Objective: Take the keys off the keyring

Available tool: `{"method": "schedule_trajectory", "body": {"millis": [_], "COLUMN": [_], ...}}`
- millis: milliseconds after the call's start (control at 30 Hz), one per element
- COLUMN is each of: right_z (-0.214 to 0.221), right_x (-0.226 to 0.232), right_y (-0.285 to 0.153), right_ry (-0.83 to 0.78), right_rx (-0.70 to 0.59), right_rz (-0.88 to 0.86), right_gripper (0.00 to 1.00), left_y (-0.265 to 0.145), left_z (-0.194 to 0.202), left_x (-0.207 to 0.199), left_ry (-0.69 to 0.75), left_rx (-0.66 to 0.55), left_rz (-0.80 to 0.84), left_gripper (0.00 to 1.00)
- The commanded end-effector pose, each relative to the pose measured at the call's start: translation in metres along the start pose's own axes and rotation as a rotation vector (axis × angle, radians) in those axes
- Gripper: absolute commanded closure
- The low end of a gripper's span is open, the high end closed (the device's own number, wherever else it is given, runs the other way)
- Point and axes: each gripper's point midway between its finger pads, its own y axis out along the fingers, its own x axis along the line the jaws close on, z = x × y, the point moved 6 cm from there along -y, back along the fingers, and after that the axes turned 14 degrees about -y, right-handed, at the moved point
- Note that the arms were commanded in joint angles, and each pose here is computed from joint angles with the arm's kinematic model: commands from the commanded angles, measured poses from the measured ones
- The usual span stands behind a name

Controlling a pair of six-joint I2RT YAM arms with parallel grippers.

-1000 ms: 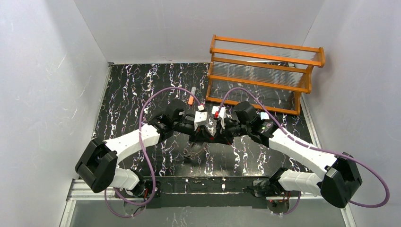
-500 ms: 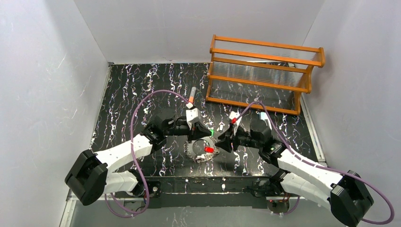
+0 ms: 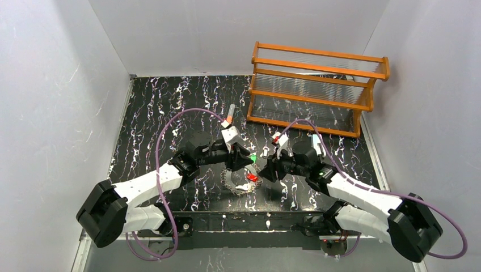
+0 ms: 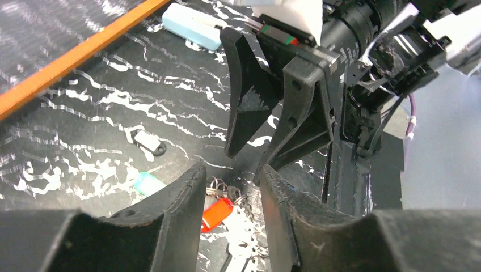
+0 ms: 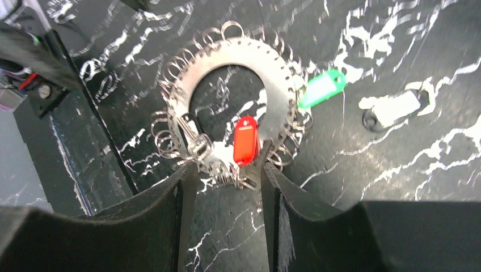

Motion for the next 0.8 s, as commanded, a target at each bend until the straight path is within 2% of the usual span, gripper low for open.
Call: {"method": "schedule_trajectory", "body": {"millis": [0, 67, 200, 433, 633, 767], "right_z": [0.003, 0.01, 0.027, 0.05, 0.056, 0.059], "right_x": [-0.005, -0.008, -0.011, -0.016, -0.01, 0.001], "right_y": [0.005, 0.01, 0.02, 0.027, 0.033, 0.037], "right_ry": [0.096, 0.127, 0.181, 0.27, 0.323, 0.361], "right_rx": [0.119, 0.156, 0.262, 0.292, 0.259, 0.248], "right_rz": [0.043, 0.058, 0.064, 0.057, -0.065, -0.176], "right_gripper": [0.47, 0.47, 0.47, 0.45, 0.47, 0.53], "left_y": [-0.005, -0.005, 0.008, 0.022, 0.018, 0.013], "left_z": [0.011, 0.023, 0.046, 0.078, 0.103, 0.121], "left_x": [0.004, 0.011, 0.016, 0.016, 0.024, 0.031], "left_ry": [-0.159, -0.271, -0.437, -0.502, -0.585, -0.619], "left_rx": [-0.025, -0.018, 0.095, 0.169, 0.179, 0.199], "left_rz": [-0.152, -0.236, -0.328, -0.435, -0.505, -0.562], "left_gripper": [0.58, 0.53, 0.54, 0.56, 0.66, 0.72]}}
